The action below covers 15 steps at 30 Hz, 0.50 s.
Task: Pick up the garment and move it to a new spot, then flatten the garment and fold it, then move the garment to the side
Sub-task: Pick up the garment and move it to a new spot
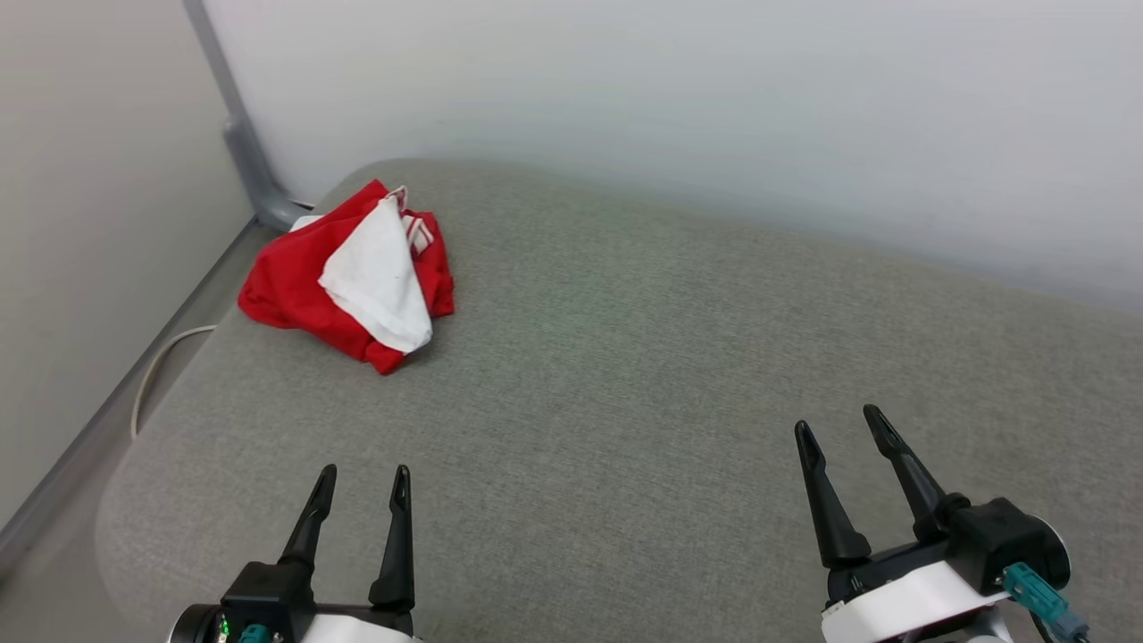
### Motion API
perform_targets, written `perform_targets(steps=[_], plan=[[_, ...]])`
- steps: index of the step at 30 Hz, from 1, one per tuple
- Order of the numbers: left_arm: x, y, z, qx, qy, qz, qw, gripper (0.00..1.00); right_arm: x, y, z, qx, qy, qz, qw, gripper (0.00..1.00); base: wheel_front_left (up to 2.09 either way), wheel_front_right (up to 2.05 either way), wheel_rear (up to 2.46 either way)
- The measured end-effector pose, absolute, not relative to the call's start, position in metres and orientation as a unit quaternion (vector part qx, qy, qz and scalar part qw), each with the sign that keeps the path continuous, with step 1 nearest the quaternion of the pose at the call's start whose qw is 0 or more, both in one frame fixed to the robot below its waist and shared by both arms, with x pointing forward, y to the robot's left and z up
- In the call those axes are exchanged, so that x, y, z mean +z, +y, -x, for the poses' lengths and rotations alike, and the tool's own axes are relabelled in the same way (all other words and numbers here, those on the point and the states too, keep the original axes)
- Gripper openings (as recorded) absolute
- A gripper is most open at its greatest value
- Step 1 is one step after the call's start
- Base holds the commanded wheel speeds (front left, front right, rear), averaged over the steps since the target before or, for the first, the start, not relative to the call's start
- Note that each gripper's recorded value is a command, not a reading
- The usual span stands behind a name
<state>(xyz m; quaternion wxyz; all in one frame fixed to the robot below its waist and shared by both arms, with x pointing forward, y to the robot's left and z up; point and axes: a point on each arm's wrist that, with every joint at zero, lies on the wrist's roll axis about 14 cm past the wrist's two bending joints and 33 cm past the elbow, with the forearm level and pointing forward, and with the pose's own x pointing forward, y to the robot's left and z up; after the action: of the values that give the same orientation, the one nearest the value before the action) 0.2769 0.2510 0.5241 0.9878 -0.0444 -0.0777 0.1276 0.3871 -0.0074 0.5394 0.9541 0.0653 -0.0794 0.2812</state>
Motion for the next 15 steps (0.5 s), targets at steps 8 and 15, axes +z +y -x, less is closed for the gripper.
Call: perform_targets(steps=[8,15], plan=[[0.52,0.264,-0.262,0.156,-0.072,0.042,0.984,1.0,0.538,0.014,-0.384,0.311,-0.075,-0.067,0.945,1.0,0.0,0.0,0.0],[0.517,0.266,-0.262,0.165,-0.066,0.041,0.983,1.0,0.531,0.016,-0.384,0.314,-0.065,-0.069,0.945,1.0,0.0,0.0,0.0]])
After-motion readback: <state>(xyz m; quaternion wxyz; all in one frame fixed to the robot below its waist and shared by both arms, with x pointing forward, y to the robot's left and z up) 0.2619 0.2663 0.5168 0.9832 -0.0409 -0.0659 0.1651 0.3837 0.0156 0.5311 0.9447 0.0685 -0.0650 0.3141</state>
